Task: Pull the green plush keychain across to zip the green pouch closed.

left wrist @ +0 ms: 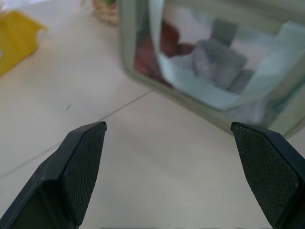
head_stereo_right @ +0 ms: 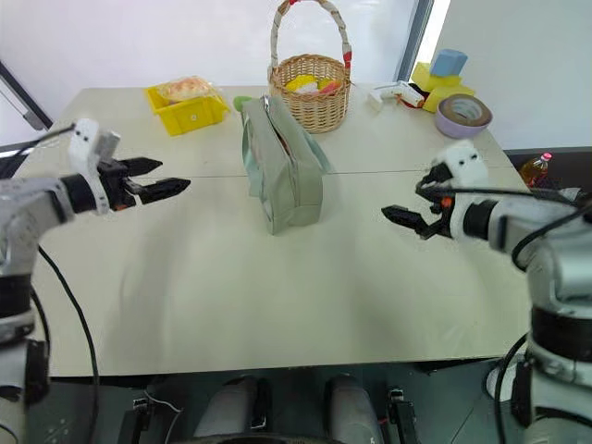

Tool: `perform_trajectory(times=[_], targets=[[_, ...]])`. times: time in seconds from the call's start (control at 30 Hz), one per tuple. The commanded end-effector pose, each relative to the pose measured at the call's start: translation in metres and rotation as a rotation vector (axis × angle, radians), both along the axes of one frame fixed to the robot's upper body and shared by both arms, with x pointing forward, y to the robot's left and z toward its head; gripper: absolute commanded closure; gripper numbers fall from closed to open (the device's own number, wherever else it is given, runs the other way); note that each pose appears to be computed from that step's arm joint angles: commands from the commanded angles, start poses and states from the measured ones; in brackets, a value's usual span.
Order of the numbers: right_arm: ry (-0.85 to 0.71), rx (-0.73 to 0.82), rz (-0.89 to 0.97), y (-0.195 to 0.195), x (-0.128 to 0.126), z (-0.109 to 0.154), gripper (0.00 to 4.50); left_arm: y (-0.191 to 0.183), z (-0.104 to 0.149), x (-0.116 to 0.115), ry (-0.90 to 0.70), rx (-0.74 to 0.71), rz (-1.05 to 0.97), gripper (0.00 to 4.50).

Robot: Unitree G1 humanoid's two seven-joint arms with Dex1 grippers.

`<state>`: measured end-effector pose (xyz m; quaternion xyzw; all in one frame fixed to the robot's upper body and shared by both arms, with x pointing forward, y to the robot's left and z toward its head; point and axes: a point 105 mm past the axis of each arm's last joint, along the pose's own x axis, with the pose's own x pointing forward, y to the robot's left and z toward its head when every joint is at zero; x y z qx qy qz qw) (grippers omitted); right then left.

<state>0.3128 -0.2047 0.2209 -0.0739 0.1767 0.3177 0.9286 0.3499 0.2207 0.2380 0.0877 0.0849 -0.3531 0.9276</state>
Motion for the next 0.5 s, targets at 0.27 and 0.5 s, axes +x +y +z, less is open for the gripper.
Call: perform_trajectory(times=[0.27,0.5], targets=[[-0.111,0.014,0.089,0.011,0.014,0.044,0.0,0.009,0.038,0.013,-0.128,0.043,-0.073,0.03],[-0.178,0.006,0.124,0.028,0.017,0.06,0.0,0.013,0.039,0.008,-0.15,0.044,-0.061,0.03]])
